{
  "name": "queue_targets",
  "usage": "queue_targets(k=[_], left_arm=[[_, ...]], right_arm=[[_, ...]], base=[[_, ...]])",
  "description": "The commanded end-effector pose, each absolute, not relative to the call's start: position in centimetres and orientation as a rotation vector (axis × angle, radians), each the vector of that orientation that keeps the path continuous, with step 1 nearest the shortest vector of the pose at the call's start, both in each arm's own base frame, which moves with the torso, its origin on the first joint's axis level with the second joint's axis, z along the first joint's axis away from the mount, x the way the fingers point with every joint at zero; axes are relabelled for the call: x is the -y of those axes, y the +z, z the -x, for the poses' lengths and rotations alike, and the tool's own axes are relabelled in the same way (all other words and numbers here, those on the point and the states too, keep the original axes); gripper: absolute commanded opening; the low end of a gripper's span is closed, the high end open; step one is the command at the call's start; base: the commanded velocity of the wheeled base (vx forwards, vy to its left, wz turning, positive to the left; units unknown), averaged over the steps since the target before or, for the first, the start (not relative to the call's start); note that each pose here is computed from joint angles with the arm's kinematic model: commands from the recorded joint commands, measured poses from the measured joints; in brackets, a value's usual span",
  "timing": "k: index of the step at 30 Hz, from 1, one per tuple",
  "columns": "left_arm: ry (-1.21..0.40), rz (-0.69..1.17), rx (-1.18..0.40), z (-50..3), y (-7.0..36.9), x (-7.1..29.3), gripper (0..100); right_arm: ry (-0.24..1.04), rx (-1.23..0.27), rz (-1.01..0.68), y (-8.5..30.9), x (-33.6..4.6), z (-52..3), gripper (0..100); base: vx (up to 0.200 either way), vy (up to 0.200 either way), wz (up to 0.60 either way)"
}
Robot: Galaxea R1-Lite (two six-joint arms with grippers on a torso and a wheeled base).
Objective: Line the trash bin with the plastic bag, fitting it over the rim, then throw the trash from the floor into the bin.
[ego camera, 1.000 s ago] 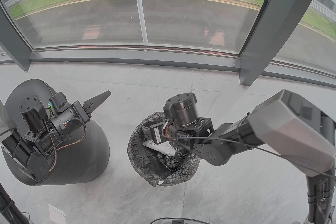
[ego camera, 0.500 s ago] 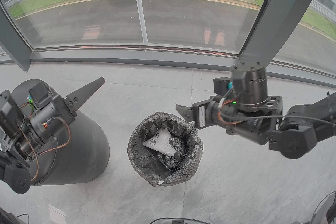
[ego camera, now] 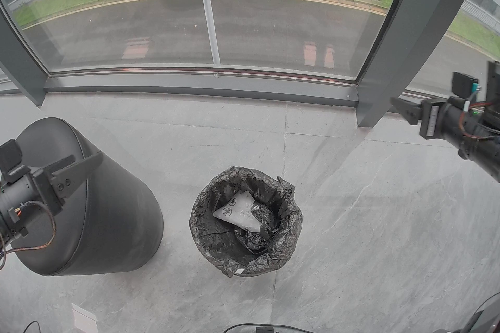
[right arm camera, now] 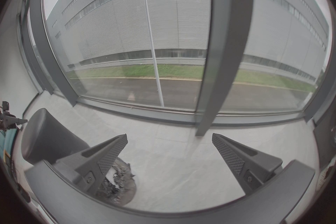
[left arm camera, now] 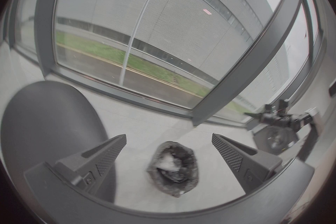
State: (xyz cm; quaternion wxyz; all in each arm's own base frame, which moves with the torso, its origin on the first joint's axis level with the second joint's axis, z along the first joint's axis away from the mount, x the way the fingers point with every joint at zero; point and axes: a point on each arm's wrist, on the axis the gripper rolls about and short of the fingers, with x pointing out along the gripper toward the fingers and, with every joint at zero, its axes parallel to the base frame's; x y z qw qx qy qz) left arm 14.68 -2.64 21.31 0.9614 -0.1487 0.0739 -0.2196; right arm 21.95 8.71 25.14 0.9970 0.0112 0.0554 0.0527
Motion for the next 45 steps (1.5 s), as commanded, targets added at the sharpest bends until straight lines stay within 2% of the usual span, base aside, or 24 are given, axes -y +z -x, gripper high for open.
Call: queue_targets(k=[1, 10, 18, 24, 33, 39, 45], left_arm=[[-0.226, 0.095, 0.029, -6.9, 23.7, 0.8, 100], [-0.199, 0.082, -0.049, -0.5, 21.1, 0.4, 100], [-0.105, 0.060, 0.015, 6.0, 17.1, -0.2, 100], [-0.057, 0.048, -0.001, 6.8, 14.9, 0.0, 100], [-0.020, 0.011, -0.055, 6.0, 12.5, 0.0, 100], [-0.006, 0.008, -0.048, 5.0, 11.6, 0.0, 100], [0.005, 0.014, -0.037, 4.5, 10.9, 0.0, 100]], right_arm=[[-0.040, 0.041, 0.047, 26.7, -2.6, -11.9, 100], [-0.041, 0.019, 0.058, 24.4, 0.0, -2.4, 100], [-0.134, 0.069, 0.006, 18.4, 1.4, 4.7, 100], [-0.156, 0.044, -0.015, 15.7, 1.5, 5.3, 100], [-0.164, 0.015, -0.053, 14.9, 1.4, 4.9, 100], [-0.290, 0.072, -0.041, 14.3, 0.6, 6.1, 100], [-0.231, 0.053, -0.045, 13.3, 0.5, 5.7, 100]], base=[[0.000, 0.000, 0.00], [0.000, 0.000, 0.00], [0.000, 0.000, 0.00], [0.000, 0.000, 0.00], [0.000, 0.000, 0.00], [0.000, 0.000, 0.00], [0.000, 0.000, 0.00]])
